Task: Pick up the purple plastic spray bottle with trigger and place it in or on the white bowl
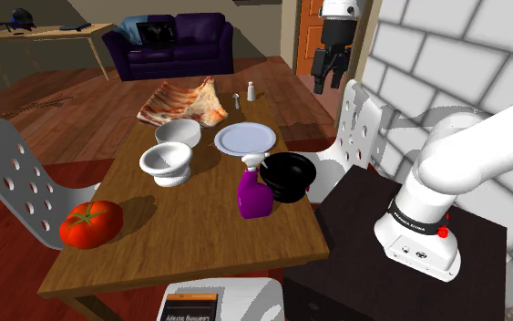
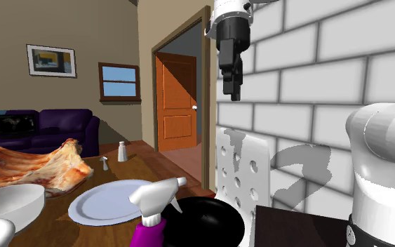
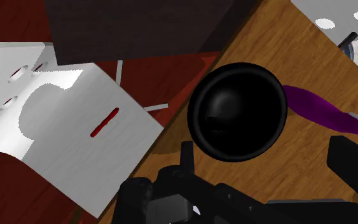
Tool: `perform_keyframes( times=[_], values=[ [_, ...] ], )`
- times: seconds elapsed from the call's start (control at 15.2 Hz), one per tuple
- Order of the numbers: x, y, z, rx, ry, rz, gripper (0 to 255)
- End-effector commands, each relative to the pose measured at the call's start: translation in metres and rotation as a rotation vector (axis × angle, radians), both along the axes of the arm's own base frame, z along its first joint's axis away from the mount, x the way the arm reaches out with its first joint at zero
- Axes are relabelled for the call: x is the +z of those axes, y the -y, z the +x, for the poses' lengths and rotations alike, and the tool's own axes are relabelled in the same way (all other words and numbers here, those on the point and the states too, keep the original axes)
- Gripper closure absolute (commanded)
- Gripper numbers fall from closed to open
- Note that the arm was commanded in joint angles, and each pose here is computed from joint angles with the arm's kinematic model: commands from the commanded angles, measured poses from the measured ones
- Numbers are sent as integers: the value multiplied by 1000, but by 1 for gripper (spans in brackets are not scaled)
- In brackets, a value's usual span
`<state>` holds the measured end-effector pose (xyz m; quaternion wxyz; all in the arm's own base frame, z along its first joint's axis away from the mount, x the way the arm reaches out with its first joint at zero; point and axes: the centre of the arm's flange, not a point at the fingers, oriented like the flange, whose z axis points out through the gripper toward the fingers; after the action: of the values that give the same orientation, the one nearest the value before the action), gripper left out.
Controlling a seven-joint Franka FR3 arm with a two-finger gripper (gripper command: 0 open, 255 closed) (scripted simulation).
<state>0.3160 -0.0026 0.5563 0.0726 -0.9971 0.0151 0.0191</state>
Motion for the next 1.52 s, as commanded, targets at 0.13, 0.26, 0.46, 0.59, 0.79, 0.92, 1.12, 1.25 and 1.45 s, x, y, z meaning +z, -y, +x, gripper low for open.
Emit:
perform_keyframes(
  times=[0.13, 0.26, 0.46, 0.59, 0.79, 0.92, 1.12, 1.25, 1.45],
  values=[
    [-20, -15, -2, 74, 55, 10, 0],
    [-41, -30, -4, 148, 111, 20, 0],
    [-72, -52, -7, 258, 194, 35, 0],
    [-92, -67, -9, 332, 249, 44, 0],
    [-122, -89, -12, 443, 332, 59, 0],
    [-143, -104, -14, 517, 387, 69, 0],
    [-173, -127, -17, 627, 470, 84, 0],
    [-193, -142, -19, 701, 526, 94, 0],
    [-223, -165, -22, 812, 609, 109, 0]
  ],
)
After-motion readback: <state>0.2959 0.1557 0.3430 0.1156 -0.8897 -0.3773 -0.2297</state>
